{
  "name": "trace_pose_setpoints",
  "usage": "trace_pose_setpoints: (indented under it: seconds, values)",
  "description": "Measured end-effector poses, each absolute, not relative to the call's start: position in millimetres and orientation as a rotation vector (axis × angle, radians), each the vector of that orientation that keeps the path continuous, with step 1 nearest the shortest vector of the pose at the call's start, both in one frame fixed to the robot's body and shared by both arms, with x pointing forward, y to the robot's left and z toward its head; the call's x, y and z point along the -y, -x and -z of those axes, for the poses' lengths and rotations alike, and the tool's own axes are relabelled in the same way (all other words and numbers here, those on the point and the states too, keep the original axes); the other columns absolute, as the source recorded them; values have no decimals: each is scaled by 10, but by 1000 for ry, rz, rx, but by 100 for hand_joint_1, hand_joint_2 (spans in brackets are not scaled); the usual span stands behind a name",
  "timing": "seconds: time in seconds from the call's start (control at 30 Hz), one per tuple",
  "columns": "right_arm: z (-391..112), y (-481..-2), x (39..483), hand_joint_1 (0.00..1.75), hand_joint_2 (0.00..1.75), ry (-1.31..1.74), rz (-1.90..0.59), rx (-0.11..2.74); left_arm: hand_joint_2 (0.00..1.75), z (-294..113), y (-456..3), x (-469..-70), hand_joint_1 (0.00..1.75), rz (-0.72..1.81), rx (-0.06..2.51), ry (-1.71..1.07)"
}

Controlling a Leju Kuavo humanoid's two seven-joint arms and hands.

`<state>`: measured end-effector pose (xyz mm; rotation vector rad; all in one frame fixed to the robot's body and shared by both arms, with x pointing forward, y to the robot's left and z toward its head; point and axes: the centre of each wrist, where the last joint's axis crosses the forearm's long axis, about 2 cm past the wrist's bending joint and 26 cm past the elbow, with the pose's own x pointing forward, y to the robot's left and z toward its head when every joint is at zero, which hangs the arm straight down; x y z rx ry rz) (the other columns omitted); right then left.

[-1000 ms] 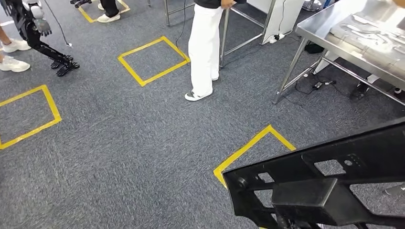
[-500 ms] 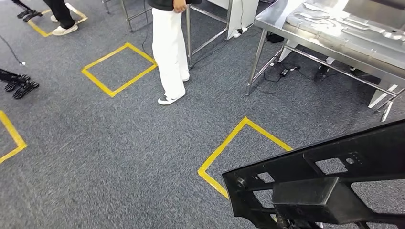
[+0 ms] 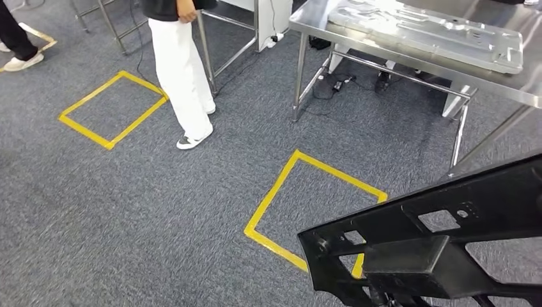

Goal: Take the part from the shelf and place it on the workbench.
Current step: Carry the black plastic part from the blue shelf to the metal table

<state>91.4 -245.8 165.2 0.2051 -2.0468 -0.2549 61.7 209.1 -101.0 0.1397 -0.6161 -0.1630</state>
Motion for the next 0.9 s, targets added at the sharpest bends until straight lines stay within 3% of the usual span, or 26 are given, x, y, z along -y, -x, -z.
trace_pose_setpoints:
  seconds: [0.9]
  values:
    - [-1667, -934, 2459, 175, 175, -201, 253, 2052, 175, 1012, -609, -2090, 0, 165, 610, -134]
